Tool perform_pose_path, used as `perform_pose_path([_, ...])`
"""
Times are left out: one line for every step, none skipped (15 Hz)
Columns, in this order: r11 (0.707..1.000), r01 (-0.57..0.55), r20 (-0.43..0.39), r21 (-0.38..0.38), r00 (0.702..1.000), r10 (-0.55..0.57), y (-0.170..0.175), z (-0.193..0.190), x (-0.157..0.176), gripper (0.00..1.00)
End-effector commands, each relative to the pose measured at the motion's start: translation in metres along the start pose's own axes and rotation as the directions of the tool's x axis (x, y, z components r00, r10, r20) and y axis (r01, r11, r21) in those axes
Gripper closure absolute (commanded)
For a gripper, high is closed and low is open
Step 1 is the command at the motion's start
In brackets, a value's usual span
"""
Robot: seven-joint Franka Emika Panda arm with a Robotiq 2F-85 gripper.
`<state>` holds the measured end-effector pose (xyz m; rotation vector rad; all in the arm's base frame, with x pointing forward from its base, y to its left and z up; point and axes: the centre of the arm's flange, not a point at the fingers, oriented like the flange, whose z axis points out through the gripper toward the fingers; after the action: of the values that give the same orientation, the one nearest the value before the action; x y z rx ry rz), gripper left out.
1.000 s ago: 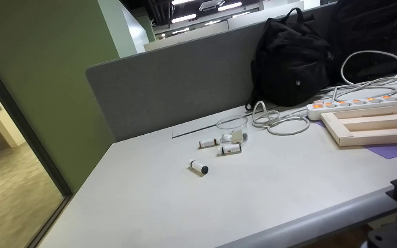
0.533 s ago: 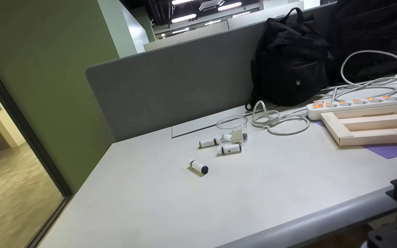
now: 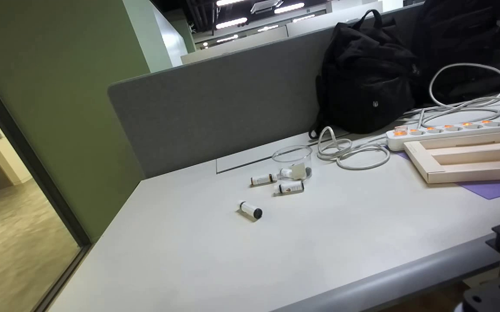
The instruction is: Turn off the first switch from the right
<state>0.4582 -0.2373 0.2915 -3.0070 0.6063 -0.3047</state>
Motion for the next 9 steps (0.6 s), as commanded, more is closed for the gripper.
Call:
perform_pose_path([0.997, -0.069, 0.034, -0.028, 0.997, 0.070, 0.006, 0.074, -0.006, 0.55])
perform_pose_path([0.996, -0.081, 0.046, -0.029, 0.996, 0.082, 0.008, 0.092, -0.007, 0.62])
perform_pose_path([0.995, -0.094, 0.052, -0.028, 0.994, 0.095, 0.009, 0.106, -0.009, 0.67])
perform_pose_path([0.994, -0.106, 0.049, -0.023, 0.993, 0.107, 0.010, 0.120, -0.011, 0.75])
perform_pose_path([0.993, -0.119, 0.048, -0.018, 0.992, 0.120, 0.010, 0.131, -0.010, 0.81])
perform_pose_path([0.992, -0.125, 0.053, -0.011, 0.991, 0.125, 0.008, 0.141, -0.007, 0.90])
perform_pose_path([0.992, -0.129, 0.055, -0.006, 0.990, 0.129, 0.006, 0.149, -0.004, 0.96])
perform_pose_path([0.992, -0.128, 0.055, -0.006, 0.990, 0.128, 0.004, 0.155, 0.001, 0.99])
perform_pose_path([0.991, -0.130, 0.056, -0.008, 0.990, 0.130, 0.003, 0.161, 0.006, 1.00])
